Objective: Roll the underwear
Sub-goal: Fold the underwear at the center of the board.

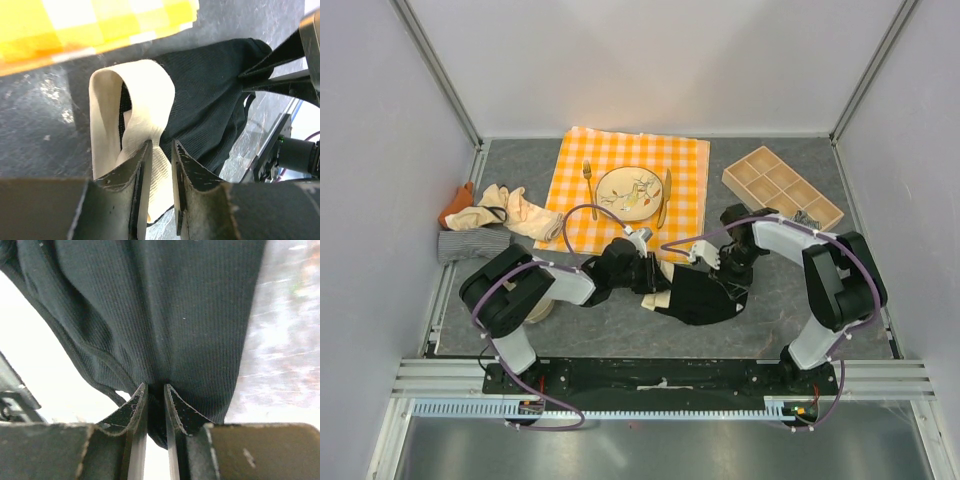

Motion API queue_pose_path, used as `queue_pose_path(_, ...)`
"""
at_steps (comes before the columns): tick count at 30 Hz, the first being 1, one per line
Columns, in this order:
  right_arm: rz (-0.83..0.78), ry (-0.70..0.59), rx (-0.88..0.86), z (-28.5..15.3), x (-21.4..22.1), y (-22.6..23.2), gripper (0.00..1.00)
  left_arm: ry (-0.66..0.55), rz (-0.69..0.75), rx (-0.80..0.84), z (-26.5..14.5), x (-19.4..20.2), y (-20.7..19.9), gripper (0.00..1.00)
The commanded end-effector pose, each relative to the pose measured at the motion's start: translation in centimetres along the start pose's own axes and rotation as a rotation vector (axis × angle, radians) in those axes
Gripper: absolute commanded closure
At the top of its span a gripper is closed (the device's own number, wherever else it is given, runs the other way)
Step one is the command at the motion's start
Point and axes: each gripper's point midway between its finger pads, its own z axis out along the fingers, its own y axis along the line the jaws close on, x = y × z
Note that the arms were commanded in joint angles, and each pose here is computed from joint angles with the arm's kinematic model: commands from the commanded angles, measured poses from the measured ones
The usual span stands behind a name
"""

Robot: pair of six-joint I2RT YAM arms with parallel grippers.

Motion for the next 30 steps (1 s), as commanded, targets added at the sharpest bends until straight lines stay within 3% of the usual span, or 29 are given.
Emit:
queue_pose_path(1,-0.039,-0.003,0.205,-0.6,-2.0,-6.9,0.73,-0.031,-0.024,-0.138,-0.7,-0.1,3.4,0.69)
queue_pose_path(6,-0.101,-0.019,0.169,-1.5,-2.6,-6.8,0.67,-0.094,-0.003,-0.062,-2.0,-1.8,0.9,0.67)
queue_pose_path(13,-0.233,-0.220,0.077,-5.8,-5.9,-1.3,0.57,-0.216,0.103,0.040,-6.5,-4.6,-3.3,0.64)
queue_pose_path(20,-0.385,-0.387,0.097,-7.3,-10.1,2.6,0.50,-0.242,0.123,-0.024,-10.0,-3.8,-2.4,0.63)
queue_pose_path(23,-0.482,-0.427,0.143,-5.9,-12.8,4.3,0.45,-0.248,0.073,-0.028,-10.9,-2.1,-1.1,0.63)
queue_pose_path(30,-0.540,-0.382,0.193,-2.2,-17.4,5.1,0.44,-0.228,-0.031,-0.060,-10.9,1.0,1.7,0.63)
